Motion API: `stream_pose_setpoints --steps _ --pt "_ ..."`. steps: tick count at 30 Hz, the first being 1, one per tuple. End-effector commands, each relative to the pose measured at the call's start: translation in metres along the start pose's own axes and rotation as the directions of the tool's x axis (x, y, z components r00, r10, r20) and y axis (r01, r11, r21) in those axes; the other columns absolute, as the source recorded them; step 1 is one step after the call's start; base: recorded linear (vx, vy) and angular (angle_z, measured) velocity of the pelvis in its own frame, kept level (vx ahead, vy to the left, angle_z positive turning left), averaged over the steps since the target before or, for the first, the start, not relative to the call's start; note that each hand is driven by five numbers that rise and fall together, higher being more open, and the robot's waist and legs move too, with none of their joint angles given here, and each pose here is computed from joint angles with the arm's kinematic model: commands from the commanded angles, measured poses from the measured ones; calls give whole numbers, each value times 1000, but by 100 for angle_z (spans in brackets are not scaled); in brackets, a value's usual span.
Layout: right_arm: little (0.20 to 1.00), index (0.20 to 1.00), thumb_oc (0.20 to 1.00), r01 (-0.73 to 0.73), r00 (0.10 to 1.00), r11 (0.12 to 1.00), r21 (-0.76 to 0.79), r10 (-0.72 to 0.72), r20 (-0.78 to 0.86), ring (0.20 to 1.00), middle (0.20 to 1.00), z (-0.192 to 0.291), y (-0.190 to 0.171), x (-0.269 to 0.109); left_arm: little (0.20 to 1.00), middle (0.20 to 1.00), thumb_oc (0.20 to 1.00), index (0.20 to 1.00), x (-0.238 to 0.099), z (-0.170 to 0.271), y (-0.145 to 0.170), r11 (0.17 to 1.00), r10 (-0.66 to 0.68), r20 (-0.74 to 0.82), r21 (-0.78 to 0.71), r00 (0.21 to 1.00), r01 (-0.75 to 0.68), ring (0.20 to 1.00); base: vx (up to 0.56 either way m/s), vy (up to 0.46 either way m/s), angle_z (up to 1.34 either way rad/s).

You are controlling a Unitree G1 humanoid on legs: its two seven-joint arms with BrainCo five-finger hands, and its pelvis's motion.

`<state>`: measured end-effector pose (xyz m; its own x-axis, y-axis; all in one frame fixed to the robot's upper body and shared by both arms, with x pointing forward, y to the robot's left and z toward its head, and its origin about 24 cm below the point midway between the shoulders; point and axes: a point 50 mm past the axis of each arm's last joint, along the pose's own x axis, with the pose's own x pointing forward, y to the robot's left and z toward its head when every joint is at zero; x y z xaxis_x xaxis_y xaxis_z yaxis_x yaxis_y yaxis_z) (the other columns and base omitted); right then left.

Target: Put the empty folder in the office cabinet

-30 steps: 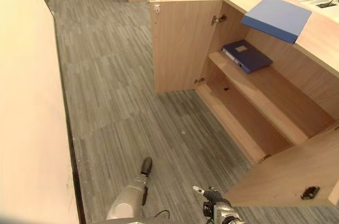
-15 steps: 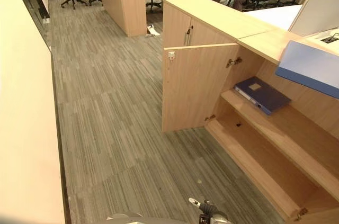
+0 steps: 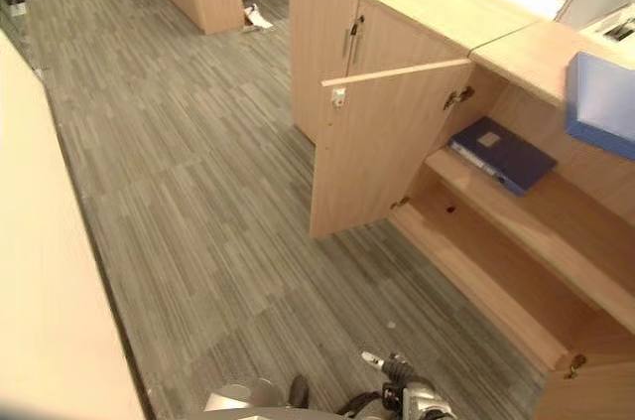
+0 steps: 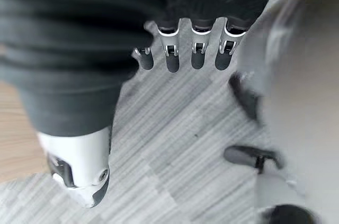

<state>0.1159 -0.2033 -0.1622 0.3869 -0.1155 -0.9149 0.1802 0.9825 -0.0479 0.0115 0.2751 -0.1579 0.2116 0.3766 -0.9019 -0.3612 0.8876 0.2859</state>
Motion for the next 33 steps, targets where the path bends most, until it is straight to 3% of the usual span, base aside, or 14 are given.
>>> stream_pose_setpoints --steps 1,20,25,33 --pt "1000 1000 1000 42 998 999 26 -44 52 1000 1000 16 -6 1 1000 1000 1000 1000 -2 -7 -12 1000 -19 -8 25 1000 19 1000 171 -153 9" --pt "1000 1000 1000 43 995 998 49 -47 84 1000 1000 23 -10 1 1000 1000 1000 1000 0 44 -35 985 -133 199 137 971 107 1000 109 -99 -6" --pt "1000 1000 1000 75 989 997 27 -78 129 1000 1000 38 -22 1 1000 1000 1000 1000 -15 93 -39 979 -201 433 116 879 166 1000 5 -102 -73" --pt "1000 1000 1000 77 982 991 -107 -57 182 1000 1000 60 -23 0 1000 1000 1000 1000 -36 124 -38 965 -263 567 153 781 214 1000 2 53 -83"
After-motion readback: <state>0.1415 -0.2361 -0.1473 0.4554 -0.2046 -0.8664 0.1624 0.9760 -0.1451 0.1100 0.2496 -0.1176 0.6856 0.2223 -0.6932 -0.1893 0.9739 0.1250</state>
